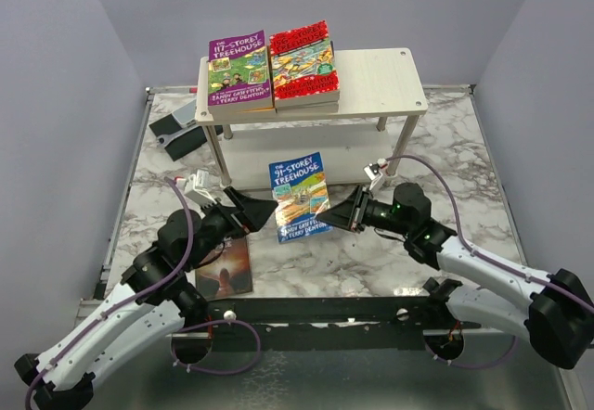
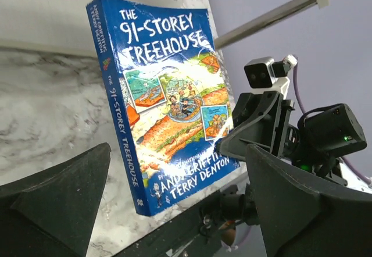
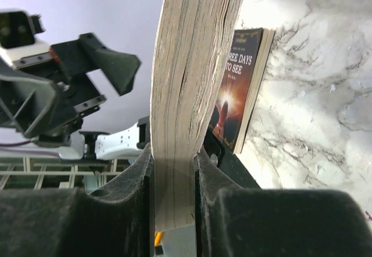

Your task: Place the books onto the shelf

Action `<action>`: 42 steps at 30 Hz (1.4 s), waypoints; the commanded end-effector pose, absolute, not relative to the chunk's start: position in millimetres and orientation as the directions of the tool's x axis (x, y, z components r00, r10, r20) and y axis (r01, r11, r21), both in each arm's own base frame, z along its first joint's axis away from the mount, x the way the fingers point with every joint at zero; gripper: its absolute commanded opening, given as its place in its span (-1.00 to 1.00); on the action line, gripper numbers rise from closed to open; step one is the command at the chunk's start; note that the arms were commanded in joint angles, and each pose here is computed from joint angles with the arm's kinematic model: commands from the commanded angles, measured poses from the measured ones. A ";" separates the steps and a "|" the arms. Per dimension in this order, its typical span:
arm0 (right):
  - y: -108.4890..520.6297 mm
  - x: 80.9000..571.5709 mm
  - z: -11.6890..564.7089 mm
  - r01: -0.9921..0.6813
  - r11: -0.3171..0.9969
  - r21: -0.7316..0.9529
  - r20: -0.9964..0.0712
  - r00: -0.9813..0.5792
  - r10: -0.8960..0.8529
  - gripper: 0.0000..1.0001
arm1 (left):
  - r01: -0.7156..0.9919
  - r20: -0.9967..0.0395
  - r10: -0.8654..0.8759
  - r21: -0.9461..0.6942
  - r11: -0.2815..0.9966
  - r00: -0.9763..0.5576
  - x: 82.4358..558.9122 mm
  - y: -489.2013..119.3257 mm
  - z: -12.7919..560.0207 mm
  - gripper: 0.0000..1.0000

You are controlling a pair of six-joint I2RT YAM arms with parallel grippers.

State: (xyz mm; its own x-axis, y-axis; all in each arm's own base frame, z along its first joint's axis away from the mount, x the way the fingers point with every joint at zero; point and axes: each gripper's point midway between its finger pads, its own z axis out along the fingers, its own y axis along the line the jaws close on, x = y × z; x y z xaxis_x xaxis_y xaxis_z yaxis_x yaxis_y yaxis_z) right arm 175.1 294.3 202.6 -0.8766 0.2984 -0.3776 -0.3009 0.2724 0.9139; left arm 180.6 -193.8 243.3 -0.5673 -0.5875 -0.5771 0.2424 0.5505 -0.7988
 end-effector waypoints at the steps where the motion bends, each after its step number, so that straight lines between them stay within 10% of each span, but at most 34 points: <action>1: 303.9 202.8 237.9 -0.351 0.241 0.905 -0.421 -0.822 0.384 -0.99 | 0.204 -0.722 -0.509 -0.649 0.733 -0.469 190.2 -158.2 249.0 0.98; 13: 351.1 256.9 235.7 -0.369 0.230 0.900 -0.432 -0.821 0.374 -0.99 | 0.300 -0.898 -0.336 -0.417 0.858 -0.284 189.4 -122.8 309.0 0.98; 42: 418.4 377.3 171.5 -0.298 0.261 0.918 -0.379 -0.851 0.362 -0.99 | 0.353 -0.938 -0.281 -0.339 0.872 -0.205 179.4 -109.1 299.2 0.98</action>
